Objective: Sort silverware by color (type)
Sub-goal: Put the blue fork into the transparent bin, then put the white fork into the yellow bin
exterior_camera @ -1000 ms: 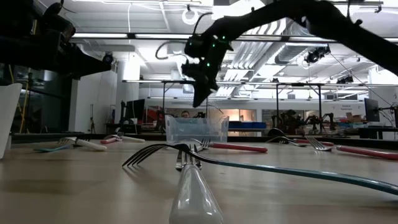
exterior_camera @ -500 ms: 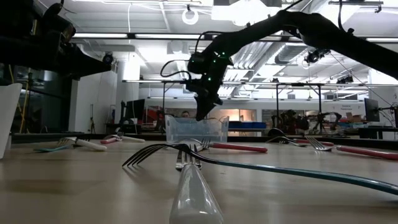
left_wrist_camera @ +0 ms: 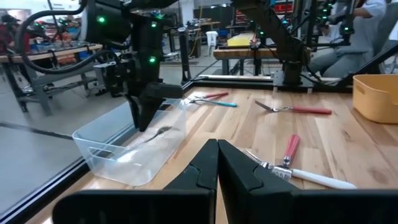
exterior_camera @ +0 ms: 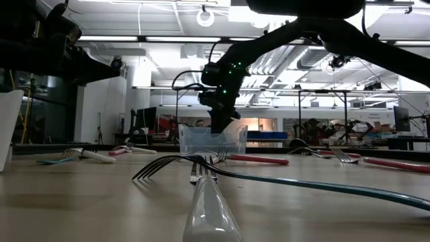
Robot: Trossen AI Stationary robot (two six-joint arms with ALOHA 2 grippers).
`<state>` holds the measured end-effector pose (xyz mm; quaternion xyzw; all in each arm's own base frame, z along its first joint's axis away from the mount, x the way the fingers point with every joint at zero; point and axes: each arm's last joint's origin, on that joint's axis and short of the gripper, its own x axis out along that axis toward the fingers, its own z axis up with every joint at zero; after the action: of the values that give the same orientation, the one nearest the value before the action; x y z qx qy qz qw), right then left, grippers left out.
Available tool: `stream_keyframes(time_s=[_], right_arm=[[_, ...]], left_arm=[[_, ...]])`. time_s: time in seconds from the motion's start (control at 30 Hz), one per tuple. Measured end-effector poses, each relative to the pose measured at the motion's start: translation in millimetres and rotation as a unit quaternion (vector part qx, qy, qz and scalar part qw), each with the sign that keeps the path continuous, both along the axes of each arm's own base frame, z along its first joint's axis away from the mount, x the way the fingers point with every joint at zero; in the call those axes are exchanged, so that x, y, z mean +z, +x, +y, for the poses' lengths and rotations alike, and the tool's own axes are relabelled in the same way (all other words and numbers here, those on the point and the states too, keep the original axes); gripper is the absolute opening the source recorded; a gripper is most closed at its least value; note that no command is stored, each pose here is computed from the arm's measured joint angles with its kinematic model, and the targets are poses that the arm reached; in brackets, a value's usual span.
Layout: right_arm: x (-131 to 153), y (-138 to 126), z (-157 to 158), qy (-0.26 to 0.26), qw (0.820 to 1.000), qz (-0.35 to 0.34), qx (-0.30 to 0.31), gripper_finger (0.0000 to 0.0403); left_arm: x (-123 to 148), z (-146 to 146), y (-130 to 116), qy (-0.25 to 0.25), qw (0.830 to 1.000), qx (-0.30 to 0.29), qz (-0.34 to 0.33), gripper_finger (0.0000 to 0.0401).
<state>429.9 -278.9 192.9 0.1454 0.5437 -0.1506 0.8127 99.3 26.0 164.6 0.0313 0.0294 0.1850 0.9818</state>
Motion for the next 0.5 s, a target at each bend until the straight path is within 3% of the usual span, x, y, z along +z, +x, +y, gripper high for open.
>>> stream_keyframes(time_s=[0.17,0.37,0.5], right_arm=[[8,2,0,-0.036,0.999,0.003,0.038,0.0086],[36,10,19,-0.073,0.994,-0.028,0.077,0.0013],[45,24,42,-0.096,0.988,-0.05,0.109,0.0007]], left_arm=[[0,1,-1,0.004,1.0,0.026,0.001,0.0],[5,2,-1,0.024,0.999,0.037,-0.017,0.0],[9,2,-1,0.049,0.998,0.038,-0.028,0.0]])
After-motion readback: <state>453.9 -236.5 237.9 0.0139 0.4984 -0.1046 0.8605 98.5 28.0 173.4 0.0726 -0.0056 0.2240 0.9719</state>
